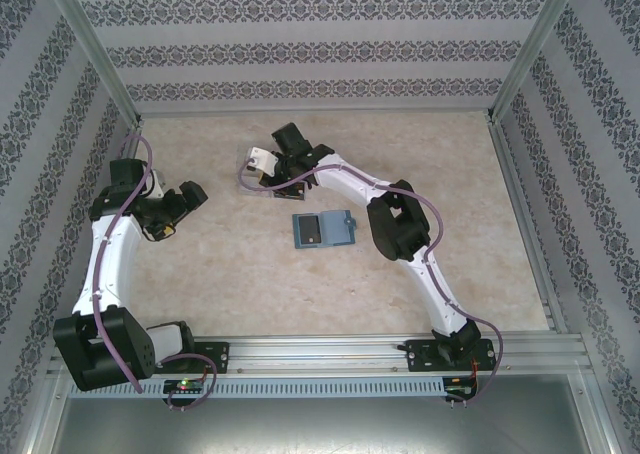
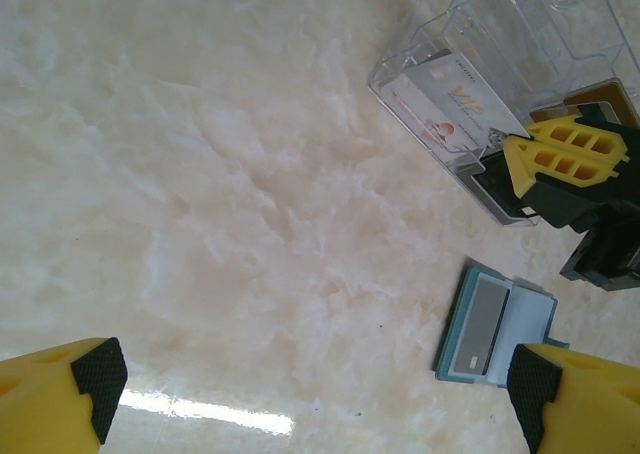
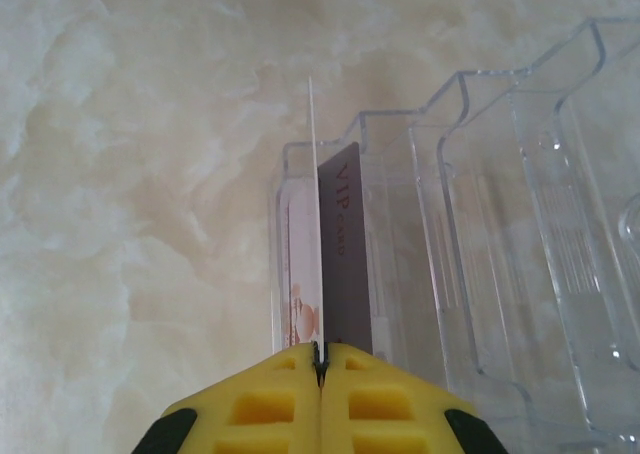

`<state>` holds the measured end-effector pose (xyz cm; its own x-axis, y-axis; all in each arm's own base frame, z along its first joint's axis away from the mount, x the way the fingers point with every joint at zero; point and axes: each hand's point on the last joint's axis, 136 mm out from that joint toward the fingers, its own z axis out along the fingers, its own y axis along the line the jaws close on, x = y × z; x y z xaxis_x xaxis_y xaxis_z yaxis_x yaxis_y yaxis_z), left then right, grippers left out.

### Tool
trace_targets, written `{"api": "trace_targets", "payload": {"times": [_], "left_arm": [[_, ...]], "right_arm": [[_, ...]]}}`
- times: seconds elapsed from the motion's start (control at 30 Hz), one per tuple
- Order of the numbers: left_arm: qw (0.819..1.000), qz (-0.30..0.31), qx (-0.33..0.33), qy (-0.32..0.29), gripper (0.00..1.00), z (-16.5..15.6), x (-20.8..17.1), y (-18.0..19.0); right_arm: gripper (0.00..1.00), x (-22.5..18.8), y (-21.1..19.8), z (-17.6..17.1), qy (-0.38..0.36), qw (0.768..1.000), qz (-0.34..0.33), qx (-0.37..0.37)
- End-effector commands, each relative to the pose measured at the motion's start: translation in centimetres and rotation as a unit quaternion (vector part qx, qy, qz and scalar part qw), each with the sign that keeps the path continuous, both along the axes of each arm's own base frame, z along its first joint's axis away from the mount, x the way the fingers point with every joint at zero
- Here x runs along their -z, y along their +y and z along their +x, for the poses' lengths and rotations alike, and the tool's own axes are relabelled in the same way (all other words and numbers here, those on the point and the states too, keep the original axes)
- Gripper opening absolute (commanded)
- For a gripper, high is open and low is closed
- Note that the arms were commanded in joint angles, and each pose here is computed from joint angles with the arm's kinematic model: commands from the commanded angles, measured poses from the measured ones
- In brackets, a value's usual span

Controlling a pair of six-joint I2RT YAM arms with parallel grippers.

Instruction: Take the credit cards out of the card holder

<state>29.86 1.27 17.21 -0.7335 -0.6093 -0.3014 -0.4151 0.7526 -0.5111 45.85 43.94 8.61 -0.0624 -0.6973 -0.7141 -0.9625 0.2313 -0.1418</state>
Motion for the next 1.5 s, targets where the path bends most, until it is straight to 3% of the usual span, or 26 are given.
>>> {"api": "trace_targets", "payload": {"times": [0.0, 0.23, 0.43, 0.67, 0.77, 0.97, 1.13, 1.33, 1.47], "left_arm": [[1.000, -0.005, 0.009, 0.013, 1.00, -0.7, 0.8, -0.1], [1.000, -0.007, 0.012, 0.013, 1.00, -0.7, 0.8, -0.2], [1.000, -0.013, 0.015, 0.011, 1.00, -0.7, 0.8, -0.4], [0.999, -0.033, 0.026, 0.009, 1.00, -0.6, 1.0, -1.1], [0.999, -0.041, 0.026, 0.010, 1.00, -0.6, 1.1, -1.3], [0.997, -0.074, 0.035, -0.001, 1.00, -0.2, 1.0, -2.8], [0.996, -0.072, 0.049, 0.006, 1.00, 0.1, 1.6, -4.5], [0.996, -0.051, 0.074, 0.014, 1.00, 1.2, 2.0, -8.2], [0.995, -0.038, 0.095, 0.020, 1.00, 2.3, 2.5, -11.7]], "right_arm": [[0.06, 0.1, -0.5, 1.0, -0.009, 1.000, -0.004, 0.004], [0.26, -1.4, -0.3, 0.6, -0.006, 1.000, 0.008, 0.008], [0.31, -5.7, -0.5, -0.5, 0.010, 0.998, 0.049, 0.030], [0.51, -9.7, -3.2, -3.0, 0.073, 0.983, 0.099, 0.136], [0.59, -9.8, -5.3, -4.7, 0.107, 0.969, 0.108, 0.196], [0.65, -8.4, -10.6, -9.1, 0.168, 0.940, 0.094, 0.282], [0.65, -5.7, -13.9, -11.7, 0.239, 0.901, 0.089, 0.350], [0.60, -1.7, -15.0, -13.4, 0.371, 0.825, 0.123, 0.408], [0.55, -0.2, -14.7, -13.5, 0.406, 0.805, 0.127, 0.414]]}}
